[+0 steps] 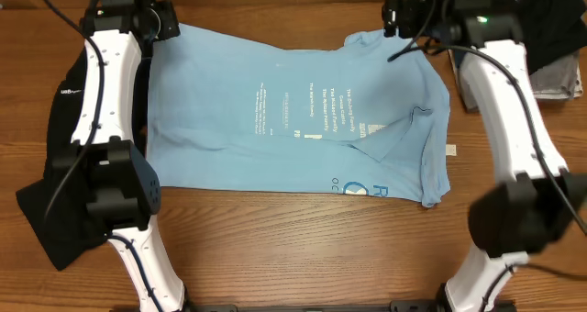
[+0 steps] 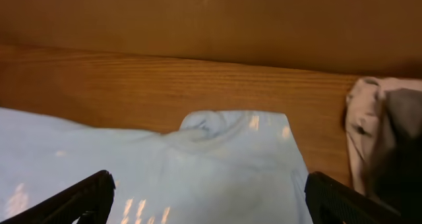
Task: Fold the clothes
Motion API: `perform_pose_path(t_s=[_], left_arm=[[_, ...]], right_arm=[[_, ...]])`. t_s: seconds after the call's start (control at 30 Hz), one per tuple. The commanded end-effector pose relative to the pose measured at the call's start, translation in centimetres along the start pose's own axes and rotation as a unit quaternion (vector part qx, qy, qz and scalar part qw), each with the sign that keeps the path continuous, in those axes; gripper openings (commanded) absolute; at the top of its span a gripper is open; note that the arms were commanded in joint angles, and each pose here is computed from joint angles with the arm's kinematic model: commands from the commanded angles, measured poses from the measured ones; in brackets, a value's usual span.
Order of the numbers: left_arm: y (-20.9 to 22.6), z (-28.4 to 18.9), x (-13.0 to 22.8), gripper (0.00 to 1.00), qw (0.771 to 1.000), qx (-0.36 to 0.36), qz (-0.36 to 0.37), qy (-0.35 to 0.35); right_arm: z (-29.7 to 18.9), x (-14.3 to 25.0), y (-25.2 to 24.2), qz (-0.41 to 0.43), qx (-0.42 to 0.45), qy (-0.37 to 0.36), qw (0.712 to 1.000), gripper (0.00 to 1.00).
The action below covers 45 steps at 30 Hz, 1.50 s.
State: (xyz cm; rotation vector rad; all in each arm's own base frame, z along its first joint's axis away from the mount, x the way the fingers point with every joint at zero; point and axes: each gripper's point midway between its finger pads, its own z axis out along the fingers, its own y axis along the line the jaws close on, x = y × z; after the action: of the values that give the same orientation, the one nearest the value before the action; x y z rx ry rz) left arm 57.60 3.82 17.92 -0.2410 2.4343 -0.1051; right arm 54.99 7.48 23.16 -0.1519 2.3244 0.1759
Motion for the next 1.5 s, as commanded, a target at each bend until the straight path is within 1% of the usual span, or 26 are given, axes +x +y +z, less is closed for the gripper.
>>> perform_pose_path(t_s=[0.0, 0.17, 0.3, 0.4, 0.6, 0.77, 0.83, 0.87, 1.07, 1.13, 1.2, 1.3, 1.4, 1.43, 1.47], left_arm=[[-1.4, -0.8, 0.0, 0.04, 1.0, 0.012, -0.007, 0.002], [-2.7, -0.7, 0.6, 0.04, 1.0, 0.017, 0.002, 0.013], [-3.5, -0.7, 1.0, 0.04, 1.0, 0.021, 0.008, 0.017], [-3.9, -0.5, 1.4, 0.04, 0.999, 0.023, 0.01, 0.024], [-4.4, -0.3, 2.7, 0.04, 0.999, 0.018, 0.016, 0.046], [-4.6, -0.1, 2.9, 0.04, 0.998, 0.019, 0.018, 0.049], [-4.6, -0.1, 2.9, 0.04, 0.998, 0.019, 0.018, 0.049], [-4.6, -0.1, 2.9, 0.04, 0.998, 0.019, 0.018, 0.049], [-4.6, -0.1, 2.9, 0.04, 0.998, 0.019, 0.018, 0.049], [-4.6, -0.1, 2.9, 0.04, 0.998, 0.019, 0.018, 0.049], [-4.6, -0.1, 2.9, 0.04, 0.998, 0.019, 0.018, 0.049], [-4.6, -0.1, 2.9, 0.04, 0.998, 0.019, 0.02, 0.049], [-4.6, -0.1, 3.0, 0.04, 0.998, 0.019, 0.02, 0.051], [-4.6, -0.1, 3.1, 0.04, 0.998, 0.018, 0.019, 0.052], [-4.6, -0.1, 3.1, 0.04, 0.998, 0.018, 0.02, 0.053]], right_arm=[[5.4, 2.7, -0.6, 0.001, -0.003, 0.033, 0.999, 0.96], [12.2, 5.6, -1.5, 0.027, -0.001, 0.043, 0.999, 0.97], [15.6, 7.3, -1.8, 0.04, 0.0, 0.043, 0.998, 0.96], [17.4, 8.0, -2.0, 0.048, 0.0, 0.036, 0.998, 0.95], [20.0, 9.1, -2.3, 0.059, -0.001, 0.024, 0.998, 0.87], [21.5, 10.2, -2.7, 0.06, 0.005, 0.025, 0.998, 0.79], [21.8, 10.7, -2.9, 0.061, 0.01, 0.029, 0.998, 0.73], [21.9, 10.9, -2.9, 0.062, 0.011, 0.031, 0.998, 0.67], [21.8, 11.9, -3.1, 0.08, 0.02, 0.051, 0.995, 0.43], [21.3, 12.1, -3.2, 0.095, 0.022, 0.062, 0.993, 0.28], [20.3, 12.1, -3.3, 0.107, 0.025, 0.074, 0.991, 0.21], [17.9, 12.0, -3.3, 0.125, 0.029, 0.102, 0.986, 0.17], [14.8, 13.7, -2.7, 0.132, 0.029, 0.168, 0.977, 0.17], [13.4, 15.2, -2.5, 0.135, 0.034, 0.206, 0.969, 0.22], [12.8, 16.0, -2.4, 0.137, 0.035, 0.227, 0.964, 0.25]])
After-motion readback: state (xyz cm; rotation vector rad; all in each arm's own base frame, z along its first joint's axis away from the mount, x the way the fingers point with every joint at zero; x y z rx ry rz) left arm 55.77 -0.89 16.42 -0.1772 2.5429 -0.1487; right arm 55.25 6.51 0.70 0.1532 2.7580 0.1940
